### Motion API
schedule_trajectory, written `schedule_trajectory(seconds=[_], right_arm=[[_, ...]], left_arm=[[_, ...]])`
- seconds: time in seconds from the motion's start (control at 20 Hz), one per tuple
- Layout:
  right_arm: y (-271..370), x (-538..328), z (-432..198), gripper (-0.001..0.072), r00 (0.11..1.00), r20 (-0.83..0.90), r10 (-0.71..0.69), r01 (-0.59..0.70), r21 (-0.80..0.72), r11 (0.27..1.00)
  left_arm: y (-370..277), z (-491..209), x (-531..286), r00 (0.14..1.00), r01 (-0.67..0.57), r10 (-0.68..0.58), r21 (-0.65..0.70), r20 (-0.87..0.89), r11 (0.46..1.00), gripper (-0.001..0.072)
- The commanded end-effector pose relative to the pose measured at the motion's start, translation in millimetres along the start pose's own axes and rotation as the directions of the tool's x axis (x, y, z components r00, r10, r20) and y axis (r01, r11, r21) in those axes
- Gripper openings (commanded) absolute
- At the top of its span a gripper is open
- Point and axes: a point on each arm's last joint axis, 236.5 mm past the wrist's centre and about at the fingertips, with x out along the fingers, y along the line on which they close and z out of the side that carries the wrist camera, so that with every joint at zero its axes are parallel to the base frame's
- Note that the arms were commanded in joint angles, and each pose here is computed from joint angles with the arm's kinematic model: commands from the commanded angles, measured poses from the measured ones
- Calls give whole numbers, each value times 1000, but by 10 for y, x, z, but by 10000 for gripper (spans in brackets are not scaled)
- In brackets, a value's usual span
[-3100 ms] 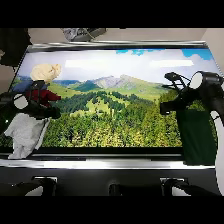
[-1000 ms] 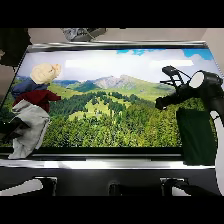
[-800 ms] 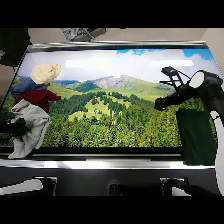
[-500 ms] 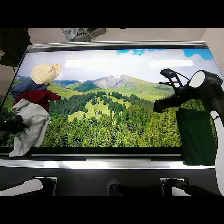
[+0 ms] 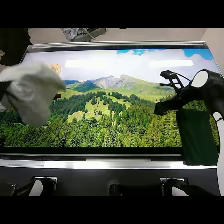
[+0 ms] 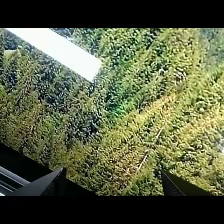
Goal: Fold the shirts.
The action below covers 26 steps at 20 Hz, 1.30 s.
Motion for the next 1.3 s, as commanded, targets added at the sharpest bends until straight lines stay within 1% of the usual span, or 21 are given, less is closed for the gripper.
schedule_trajectory(seconds=[0.0, 0.1, 0.15, 0.25, 0.35, 0.45, 0.6, 0.7, 0.8, 0.85, 0.9, 0.95, 1.05, 1.1, 1.15, 1.25], right_arm=[[-13, -201, 36, 672, 997, 54, -47, 49, -31, 998], [-55, -386, 21, 673, 991, 85, -103, 108, -52, 993], [-99, -495, -6, 673, 985, 97, -144, 150, -58, 987], [-202, -722, -76, 673, 965, 119, -234, 243, -65, 968], [-282, -938, -157, 674, 940, 136, -311, 322, -66, 944], [-315, -1094, -227, 674, 922, 147, -359, 372, -75, 925], [-323, -1170, -288, 674, 914, 144, -379, 393, -79, 916], [-327, -1169, -282, 674, 913, 145, -380, 394, -78, 916], [-340, -1181, -246, 673, 908, 160, -386, 401, -77, 913], [-345, -1178, -238, 673, 908, 162, -387, 402, -77, 912], [-351, -1156, -238, 673, 910, 156, -385, 399, -78, 913], [-357, -1115, -242, 673, 915, 143, -378, 392, -80, 917], [-363, -976, -270, 673, 931, 95, -352, 359, -85, 929], [-347, -880, -302, 673, 944, 59, -326, 330, -87, 940], [-318, -783, -318, 673, 955, 30, -294, 296, -88, 951], [-159, -561, -315, 673, 983, -16, -185, 183, -111, 977]], left_arm=[[-1223, 17, -460, 943, 310, -307, 3, 130, 951, 26], [-1492, -194, -386, 917, 395, -394, -12, 60, 918, 26], [-1590, -359, -273, 904, 427, -427, -33, -5, 904, 26], [-1680, -762, 57, 881, 443, -448, -68, -151, 894, 26], [-1643, -1321, 450, 852, 416, -410, -54, -326, 908, 26], [-1605, -1981, 795, 789, 387, -367, -66, -493, 920, 26], [-1492, -3078, 1143, 644, 352, -297, -71, -705, 933, 27], [-1336, -3720, 1238, 545, 303, -238, -76, -804, 950, 27], [-1164, -4137, 1262, 467, 259, -191, -73, -863, 963, 30], [-1086, -4239, 1257, 437, 239, -178, -77, -882, 968, 165], [-1037, -4234, 1240, 418, 228, -175, -83, -891, 970, 563], [-1010, -4139, 1226, 408, 225, -181, -93, -895, 970, 715], [-967, -3732, 1213, 409, 273, -209, -99, -888, 957, 715], [-919, -3434, 1241, 440, 278, -218, -99, -871, 955, 715], [-834, -3147, 1280, 484, 274, -211, -82, -849, 958, 715], [-491, -2623, 1383, 597, 220, -142, -8, -790, 975, 715]])
